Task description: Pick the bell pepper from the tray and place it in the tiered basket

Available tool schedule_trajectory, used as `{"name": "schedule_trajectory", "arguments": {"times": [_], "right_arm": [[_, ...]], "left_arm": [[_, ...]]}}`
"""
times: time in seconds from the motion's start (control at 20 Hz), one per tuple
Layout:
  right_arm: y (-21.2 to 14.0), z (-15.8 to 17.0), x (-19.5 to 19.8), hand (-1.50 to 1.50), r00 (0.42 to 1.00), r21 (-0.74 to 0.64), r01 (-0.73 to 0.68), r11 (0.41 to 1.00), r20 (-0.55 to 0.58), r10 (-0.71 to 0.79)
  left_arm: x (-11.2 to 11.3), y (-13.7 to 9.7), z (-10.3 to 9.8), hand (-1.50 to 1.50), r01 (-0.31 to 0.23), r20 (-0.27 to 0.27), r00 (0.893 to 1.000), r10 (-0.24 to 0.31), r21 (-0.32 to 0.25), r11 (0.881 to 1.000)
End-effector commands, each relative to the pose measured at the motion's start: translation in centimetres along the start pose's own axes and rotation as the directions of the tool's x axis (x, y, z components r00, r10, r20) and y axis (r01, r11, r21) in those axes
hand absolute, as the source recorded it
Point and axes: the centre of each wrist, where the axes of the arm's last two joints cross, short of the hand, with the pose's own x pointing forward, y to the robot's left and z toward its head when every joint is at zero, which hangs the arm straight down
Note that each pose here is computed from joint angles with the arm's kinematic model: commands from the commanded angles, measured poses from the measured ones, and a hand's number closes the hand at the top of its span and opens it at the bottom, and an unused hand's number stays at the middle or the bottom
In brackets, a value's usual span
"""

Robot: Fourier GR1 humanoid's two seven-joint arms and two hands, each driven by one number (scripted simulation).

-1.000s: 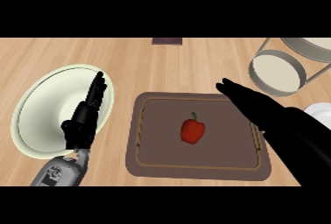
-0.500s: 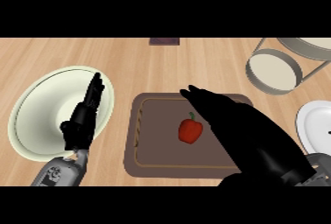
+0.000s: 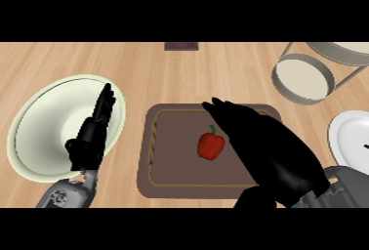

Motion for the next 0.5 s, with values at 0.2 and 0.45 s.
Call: {"name": "schedule_trajectory", "arguments": {"times": [0.2,0.45], "right_arm": [[0.8,0.0,1.9,-1.5,0.975,0.047,-0.144,0.988,-0.161,0.15],[1.8,-1.8,1.0,-1.5,0.97,0.016,-0.214,0.977,-0.118,0.214]], "left_arm": [[-0.2,0.1,0.0,0.0,0.001,0.01,1.0,-0.001,0.009,1.0],[-0.8,-0.3,-0.2,0.0,-0.011,-0.003,1.0,0.011,-0.009,1.0]]}}
